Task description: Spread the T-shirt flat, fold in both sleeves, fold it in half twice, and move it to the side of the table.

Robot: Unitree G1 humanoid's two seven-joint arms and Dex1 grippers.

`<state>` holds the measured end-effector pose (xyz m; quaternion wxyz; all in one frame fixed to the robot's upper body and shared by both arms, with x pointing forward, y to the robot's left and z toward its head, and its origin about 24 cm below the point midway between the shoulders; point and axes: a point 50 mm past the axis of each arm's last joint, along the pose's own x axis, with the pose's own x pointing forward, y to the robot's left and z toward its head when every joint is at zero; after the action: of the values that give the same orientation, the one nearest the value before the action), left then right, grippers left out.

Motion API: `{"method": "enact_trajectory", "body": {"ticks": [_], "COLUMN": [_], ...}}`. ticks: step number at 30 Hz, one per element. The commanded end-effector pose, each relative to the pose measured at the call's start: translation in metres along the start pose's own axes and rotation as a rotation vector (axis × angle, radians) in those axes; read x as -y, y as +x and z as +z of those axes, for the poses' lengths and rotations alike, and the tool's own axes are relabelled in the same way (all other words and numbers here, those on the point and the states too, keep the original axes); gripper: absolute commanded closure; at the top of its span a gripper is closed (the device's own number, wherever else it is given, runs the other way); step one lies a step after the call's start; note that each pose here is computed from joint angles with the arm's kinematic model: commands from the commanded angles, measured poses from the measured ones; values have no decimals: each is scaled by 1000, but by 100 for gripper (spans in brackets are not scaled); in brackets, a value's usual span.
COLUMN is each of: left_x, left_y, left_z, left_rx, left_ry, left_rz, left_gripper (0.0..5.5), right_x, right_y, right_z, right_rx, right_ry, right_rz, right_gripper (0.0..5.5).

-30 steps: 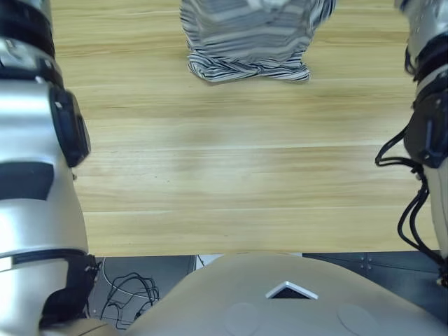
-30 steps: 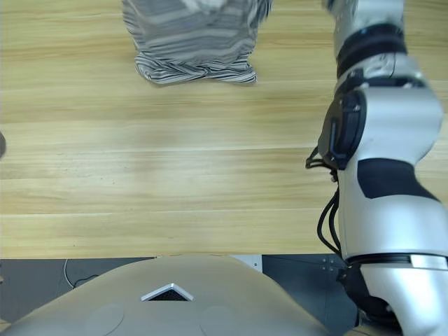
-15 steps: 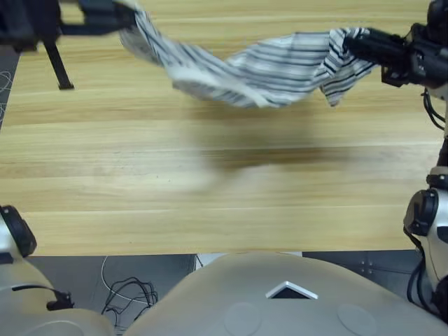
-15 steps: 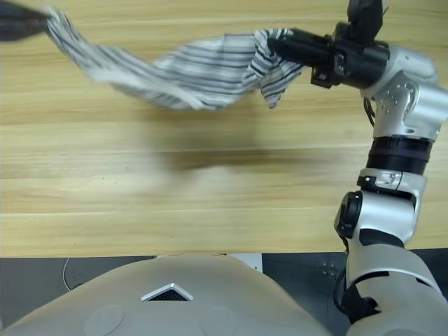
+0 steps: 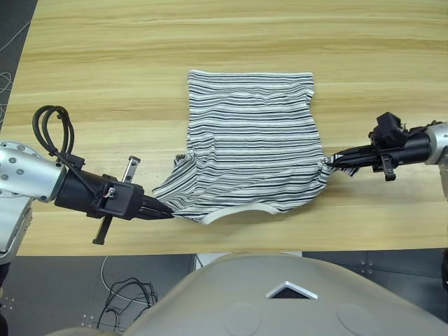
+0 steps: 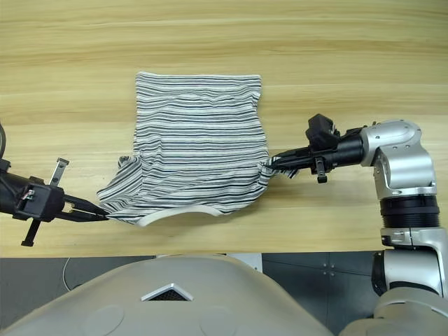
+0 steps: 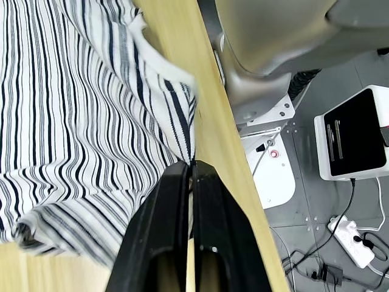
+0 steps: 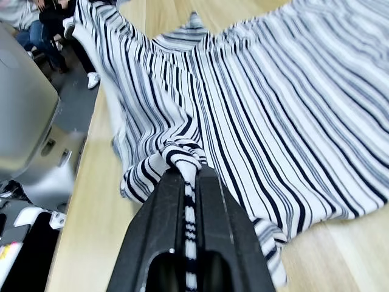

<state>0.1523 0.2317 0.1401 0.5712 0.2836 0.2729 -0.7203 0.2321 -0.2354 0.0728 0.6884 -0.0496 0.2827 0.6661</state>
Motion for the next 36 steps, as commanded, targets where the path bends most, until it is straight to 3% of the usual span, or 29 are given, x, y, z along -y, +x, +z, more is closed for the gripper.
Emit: {"method": "enact_trajectory", "body": {"ticks": [1,11,19,25,27,30,36], "left_x": [-3,4,30,35,35,35,34], "left_y": [10,18,7,14,17,25,33], "left_z": [-9,-26,-12,3,2,1,-5], "left_rx": [-56,-150,-119,-19,-7,22,27], "left_ry": [14,-11,15,54,62,65,75], "left_rz": [72,107,-92,-127,-121,-117,-119], "left_gripper": [540,420,420,420,420,420,420], "right_x": [-4,6,-9,-10,-1,39,72], "right_y": [15,24,-25,-24,-10,38,119], "right_z": [-12,0,27,52,61,73,55], "right_rx": [-70,-58,-237,-261,-173,3,11], "right_ry": [-12,-80,-218,-264,-314,-437,-461], "right_rz": [-4,-68,43,102,85,-173,-274], "right_gripper": [514,348,344,344,344,344,344]}}
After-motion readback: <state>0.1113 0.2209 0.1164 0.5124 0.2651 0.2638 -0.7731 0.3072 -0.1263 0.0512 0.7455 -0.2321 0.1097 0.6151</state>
